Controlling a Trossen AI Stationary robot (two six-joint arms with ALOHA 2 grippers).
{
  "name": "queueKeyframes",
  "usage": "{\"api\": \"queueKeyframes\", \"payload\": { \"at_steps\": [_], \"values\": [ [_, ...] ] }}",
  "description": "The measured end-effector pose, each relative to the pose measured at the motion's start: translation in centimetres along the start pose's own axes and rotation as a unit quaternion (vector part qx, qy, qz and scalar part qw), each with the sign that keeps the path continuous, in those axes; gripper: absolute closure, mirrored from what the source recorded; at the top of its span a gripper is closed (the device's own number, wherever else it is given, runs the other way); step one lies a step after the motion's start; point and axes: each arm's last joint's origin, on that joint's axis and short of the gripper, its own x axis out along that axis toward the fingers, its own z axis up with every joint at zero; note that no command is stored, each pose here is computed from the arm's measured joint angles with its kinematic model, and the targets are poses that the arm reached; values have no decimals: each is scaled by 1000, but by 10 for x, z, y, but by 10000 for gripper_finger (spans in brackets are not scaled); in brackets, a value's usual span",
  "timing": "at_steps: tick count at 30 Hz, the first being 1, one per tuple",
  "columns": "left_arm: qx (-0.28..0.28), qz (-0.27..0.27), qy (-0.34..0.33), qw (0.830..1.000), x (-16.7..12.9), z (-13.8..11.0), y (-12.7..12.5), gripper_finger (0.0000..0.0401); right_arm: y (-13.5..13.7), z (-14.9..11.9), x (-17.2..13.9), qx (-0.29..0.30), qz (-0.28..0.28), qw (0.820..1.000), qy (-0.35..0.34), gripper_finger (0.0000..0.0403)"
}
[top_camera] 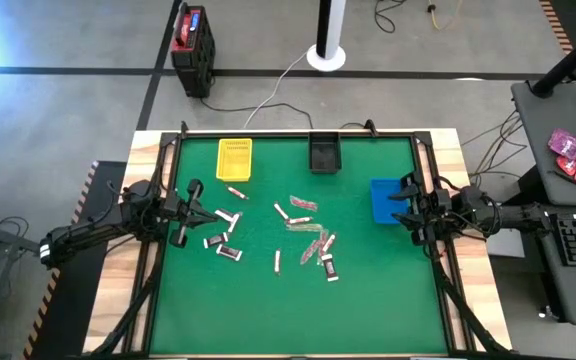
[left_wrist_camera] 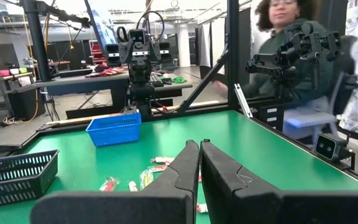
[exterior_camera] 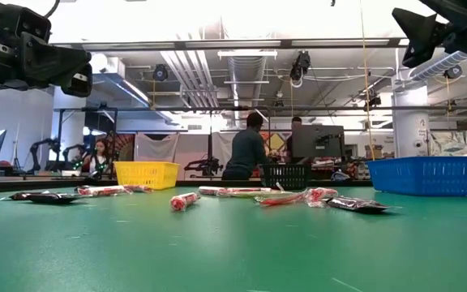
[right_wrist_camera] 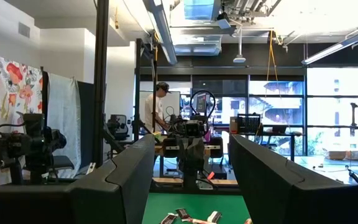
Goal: Sort candy by brand, put in halloween buckets
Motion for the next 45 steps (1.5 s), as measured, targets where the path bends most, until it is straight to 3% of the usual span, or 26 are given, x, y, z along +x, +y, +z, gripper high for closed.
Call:
{"api": "queueKeyframes", "payload": {
  "at_steps": [38,45],
  "values": [
    [2,0,0,1000,0,0,0,401,0,0,0,0,0,1000,0,199],
    [71,1,0,997,0,0,0,401,0,0,0,0,0,1000,0,199]
  ]
}}
